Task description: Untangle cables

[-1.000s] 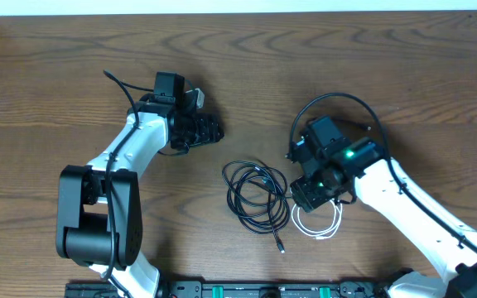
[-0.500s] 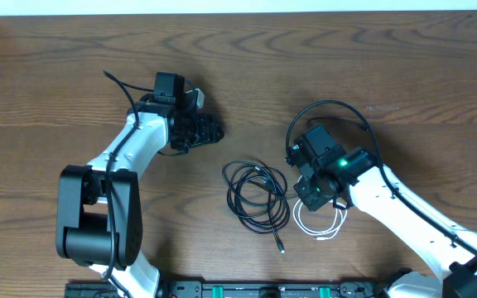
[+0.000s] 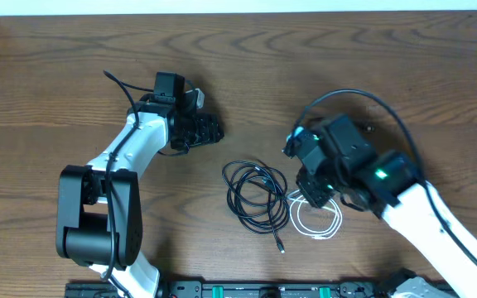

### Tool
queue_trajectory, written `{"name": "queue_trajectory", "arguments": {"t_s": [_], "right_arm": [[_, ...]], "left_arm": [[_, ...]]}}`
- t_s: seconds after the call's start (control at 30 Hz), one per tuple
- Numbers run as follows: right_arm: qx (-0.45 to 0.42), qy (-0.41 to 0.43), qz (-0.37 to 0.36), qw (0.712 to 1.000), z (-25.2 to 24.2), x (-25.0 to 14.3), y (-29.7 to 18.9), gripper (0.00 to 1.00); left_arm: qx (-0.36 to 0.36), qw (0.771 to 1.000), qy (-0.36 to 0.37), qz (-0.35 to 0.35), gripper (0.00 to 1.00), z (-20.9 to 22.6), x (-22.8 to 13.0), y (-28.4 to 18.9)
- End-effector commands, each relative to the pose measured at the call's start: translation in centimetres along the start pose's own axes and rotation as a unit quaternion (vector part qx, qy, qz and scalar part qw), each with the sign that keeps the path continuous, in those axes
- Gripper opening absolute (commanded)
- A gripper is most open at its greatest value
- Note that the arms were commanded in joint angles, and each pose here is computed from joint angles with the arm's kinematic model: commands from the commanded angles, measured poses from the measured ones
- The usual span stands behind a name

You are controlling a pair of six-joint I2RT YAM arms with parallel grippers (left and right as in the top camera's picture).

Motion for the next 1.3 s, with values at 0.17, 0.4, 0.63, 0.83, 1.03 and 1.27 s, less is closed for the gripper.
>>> {"name": "queue_trajectory", "arguments": {"t_s": [0.17, 0.4, 0.63, 0.83, 1.03, 1.27], "right_arm": [[0.042, 0.000, 0.067, 0.997, 0.7, -3.2, 0.1, 0.26], [-0.060, -0.003, 0.080, 0.995, -2.8, -4.9, 4.5, 0.77], [-0.023, 0.006, 0.107, 0.994, -2.6, -5.6, 7.3, 0.26], [-0.019, 0.001, 0.112, 0.994, -2.6, -5.8, 7.5, 0.06], [-0.009, 0.001, 0.094, 0.996, -2.1, -4.8, 6.6, 0.01], [0.004, -0.014, 0.042, 0.999, -0.8, -2.6, 3.0, 0.01]], "left_arm": [[0.007, 1.000, -0.011, 0.011, 0.67, 0.5, -0.6, 0.5], [0.008, 1.000, -0.012, 0.015, 0.67, 0.5, -0.8, 0.5], [0.008, 1.000, -0.012, 0.014, 0.67, 0.5, -0.7, 0.5], [0.008, 1.000, -0.012, 0.015, 0.67, 0.5, -0.7, 0.5], [0.008, 1.000, -0.012, 0.015, 0.67, 0.5, -0.7, 0.5], [0.008, 1.000, -0.012, 0.015, 0.67, 0.5, -0.7, 0.5]]}}
Point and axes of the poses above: each gripper's point midway between its finger pads, its own y axis out along the fingers, its own z axis along the line the jaws close on, x = y × z, the point moved 6 cm from there along -y, back along the fingers, and after that the axes turned 12 degrees about y, right-handed, at the moved point
